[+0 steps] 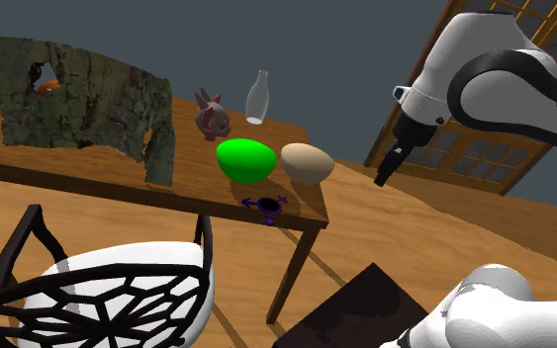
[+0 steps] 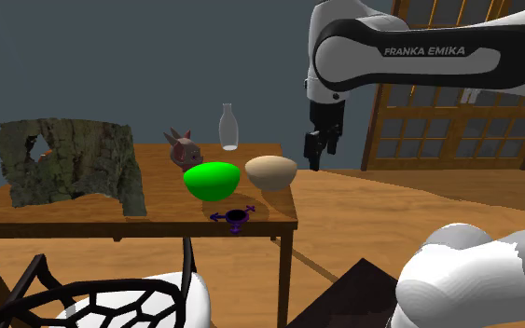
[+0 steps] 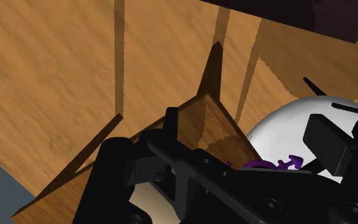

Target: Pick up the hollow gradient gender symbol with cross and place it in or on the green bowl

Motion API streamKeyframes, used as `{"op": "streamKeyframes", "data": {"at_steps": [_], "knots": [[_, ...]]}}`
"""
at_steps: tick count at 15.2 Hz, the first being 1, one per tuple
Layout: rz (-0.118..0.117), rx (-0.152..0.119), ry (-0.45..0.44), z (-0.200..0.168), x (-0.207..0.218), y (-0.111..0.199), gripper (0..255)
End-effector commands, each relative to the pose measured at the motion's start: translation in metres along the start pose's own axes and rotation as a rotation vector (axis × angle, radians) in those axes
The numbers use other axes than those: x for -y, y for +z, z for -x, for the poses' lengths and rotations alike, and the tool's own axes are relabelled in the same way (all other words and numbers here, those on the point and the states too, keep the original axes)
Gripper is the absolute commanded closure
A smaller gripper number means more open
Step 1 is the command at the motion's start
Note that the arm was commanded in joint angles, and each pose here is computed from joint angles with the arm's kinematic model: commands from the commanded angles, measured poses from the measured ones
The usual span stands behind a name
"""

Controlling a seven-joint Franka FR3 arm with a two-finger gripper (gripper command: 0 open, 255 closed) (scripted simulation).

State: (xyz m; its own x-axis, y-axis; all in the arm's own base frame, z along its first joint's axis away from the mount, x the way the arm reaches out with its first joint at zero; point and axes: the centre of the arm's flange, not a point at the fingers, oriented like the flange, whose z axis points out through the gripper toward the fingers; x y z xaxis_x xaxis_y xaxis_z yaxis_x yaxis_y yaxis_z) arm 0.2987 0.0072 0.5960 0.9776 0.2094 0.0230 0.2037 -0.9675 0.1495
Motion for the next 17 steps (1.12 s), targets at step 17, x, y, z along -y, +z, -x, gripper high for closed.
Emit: {"op": "streamKeyframes", "data": {"at_steps": [17], "knots": [[-0.108, -0.06, 0.309, -0.123, 0.08, 0.133, 0]]}}
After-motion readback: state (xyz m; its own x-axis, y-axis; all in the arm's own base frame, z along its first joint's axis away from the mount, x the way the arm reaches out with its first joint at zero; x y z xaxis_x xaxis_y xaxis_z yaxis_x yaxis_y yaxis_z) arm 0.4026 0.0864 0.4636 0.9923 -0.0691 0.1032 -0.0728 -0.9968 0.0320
